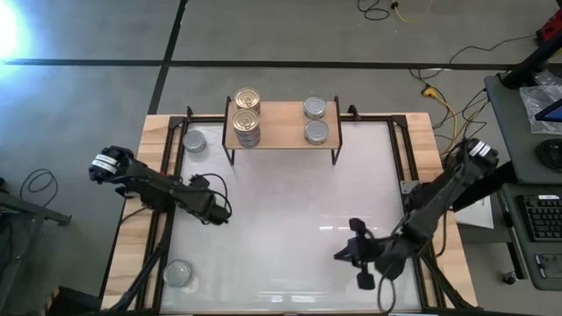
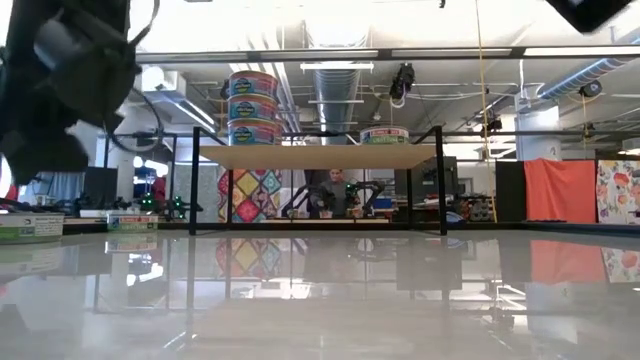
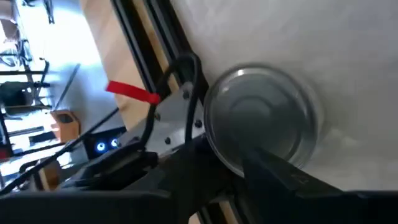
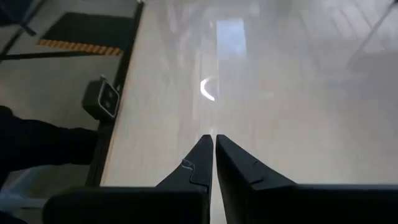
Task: Stack canned seafood by type on shelf
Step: Stack the green tuna can on top of the other green tuna on the shelf
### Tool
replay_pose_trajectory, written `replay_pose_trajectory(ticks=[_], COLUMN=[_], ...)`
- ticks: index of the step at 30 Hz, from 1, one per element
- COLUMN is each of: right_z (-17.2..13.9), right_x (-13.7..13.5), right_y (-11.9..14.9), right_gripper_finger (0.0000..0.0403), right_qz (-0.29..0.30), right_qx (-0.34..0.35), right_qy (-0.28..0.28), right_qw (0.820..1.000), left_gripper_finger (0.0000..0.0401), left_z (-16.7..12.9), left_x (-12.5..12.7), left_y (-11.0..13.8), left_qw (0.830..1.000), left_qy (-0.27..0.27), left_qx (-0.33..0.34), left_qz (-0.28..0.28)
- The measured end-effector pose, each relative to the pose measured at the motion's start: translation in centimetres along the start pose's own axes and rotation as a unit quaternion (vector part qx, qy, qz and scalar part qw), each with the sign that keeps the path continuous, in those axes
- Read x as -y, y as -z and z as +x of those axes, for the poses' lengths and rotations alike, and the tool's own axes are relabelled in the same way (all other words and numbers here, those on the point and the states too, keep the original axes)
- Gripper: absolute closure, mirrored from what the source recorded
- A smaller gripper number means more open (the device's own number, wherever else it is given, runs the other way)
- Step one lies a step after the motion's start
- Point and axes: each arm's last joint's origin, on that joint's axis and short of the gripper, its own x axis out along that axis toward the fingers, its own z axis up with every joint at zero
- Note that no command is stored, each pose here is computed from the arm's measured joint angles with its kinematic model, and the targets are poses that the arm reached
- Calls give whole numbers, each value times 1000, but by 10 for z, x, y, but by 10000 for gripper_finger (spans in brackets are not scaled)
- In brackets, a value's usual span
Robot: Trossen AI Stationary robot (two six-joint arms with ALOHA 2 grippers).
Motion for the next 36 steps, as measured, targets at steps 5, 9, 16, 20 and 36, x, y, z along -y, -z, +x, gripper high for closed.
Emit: replay_pose_trajectory(ticks=[5, 9, 16, 20, 36], right_z=[26, 41, 55, 59, 56], right_x=[-18, -43, -93, -119, -138], right_y=[5, 3, -10, -19, -30], right_gripper_finger=[390, 390, 390, 390, 390], right_qz=[25, 20, -4, -23, -109], right_qx=[-25, -32, -23, -12, -58], right_qy=[13, 5, -27, -46, -18], right_qw=[999, 999, 999, 999, 992], left_gripper_finger=[339, 384, 399, 401, 401], left_z=[15, 20, 25, 29, -34], left_x=[8, 11, 23, 31, 94], left_y=[-2, -5, -6, -6, -32], left_qw=[1000, 999, 998, 997, 991], left_qy=[2, -13, -7, -24, 113], left_qx=[-26, -36, -56, -71, 39], left_qz=[10, 8, -14, -18, 68])
